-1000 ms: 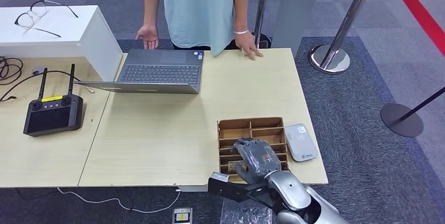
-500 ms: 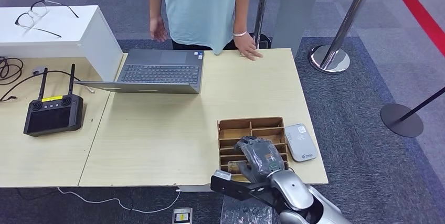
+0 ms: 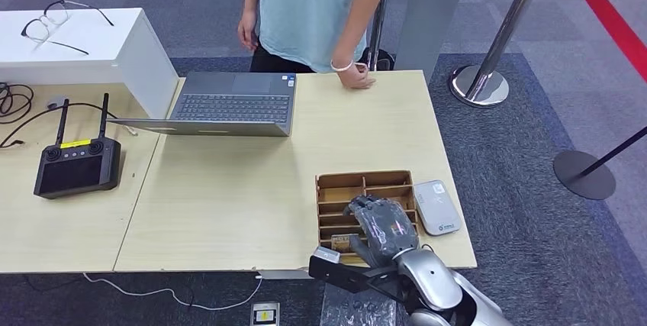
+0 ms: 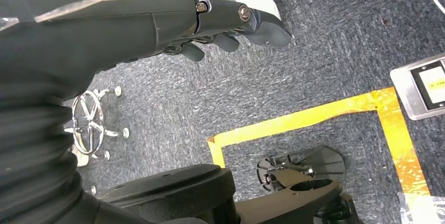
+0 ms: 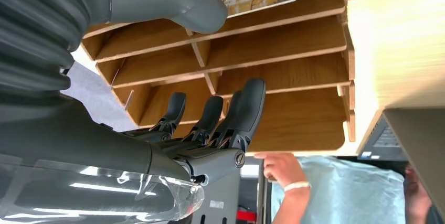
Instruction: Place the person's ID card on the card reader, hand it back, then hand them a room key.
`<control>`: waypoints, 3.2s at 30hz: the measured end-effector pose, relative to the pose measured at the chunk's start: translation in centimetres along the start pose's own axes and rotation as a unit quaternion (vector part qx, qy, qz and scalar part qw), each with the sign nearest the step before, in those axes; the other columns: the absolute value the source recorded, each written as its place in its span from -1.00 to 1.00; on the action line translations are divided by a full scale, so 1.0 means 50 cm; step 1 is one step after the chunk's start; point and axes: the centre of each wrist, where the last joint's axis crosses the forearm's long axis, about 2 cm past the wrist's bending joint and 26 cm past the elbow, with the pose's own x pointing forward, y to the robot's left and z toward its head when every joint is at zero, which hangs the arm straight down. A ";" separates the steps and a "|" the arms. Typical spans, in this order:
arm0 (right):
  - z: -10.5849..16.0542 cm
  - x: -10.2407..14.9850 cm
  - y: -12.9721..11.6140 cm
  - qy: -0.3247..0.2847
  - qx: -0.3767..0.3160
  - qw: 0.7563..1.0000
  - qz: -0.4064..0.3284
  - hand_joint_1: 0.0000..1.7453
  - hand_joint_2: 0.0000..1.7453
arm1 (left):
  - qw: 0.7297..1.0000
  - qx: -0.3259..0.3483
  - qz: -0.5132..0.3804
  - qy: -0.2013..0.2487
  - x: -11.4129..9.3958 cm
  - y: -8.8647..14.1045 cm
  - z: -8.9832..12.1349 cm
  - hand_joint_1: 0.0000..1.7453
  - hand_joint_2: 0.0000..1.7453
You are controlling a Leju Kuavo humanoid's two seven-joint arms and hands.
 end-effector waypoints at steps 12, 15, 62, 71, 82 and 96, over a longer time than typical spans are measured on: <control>0.014 0.009 -0.006 -0.008 0.001 1.000 -0.004 0.07 1.00 | 1.000 0.003 0.002 0.000 0.000 0.000 0.000 -1.00 1.00; 0.017 0.010 -0.005 -0.009 0.003 1.000 -0.004 0.12 1.00 | 1.000 0.003 0.002 0.000 0.000 0.000 0.000 -1.00 1.00; 0.006 0.018 0.021 -0.012 0.024 0.999 -0.026 0.08 1.00 | 1.000 0.000 -0.007 -0.004 0.001 0.000 0.000 -1.00 1.00; -0.001 0.023 0.032 -0.012 0.033 0.999 -0.025 0.13 1.00 | 1.000 0.000 -0.007 -0.004 0.001 0.000 0.000 -1.00 1.00; -0.005 0.022 0.037 -0.011 0.038 0.999 -0.027 0.12 1.00 | 1.000 -0.001 -0.007 -0.005 0.001 0.000 0.000 -1.00 1.00; -0.005 0.022 0.038 -0.010 0.039 0.999 -0.028 0.19 1.00 | 1.000 -0.002 -0.007 -0.006 0.001 0.000 0.000 -1.00 1.00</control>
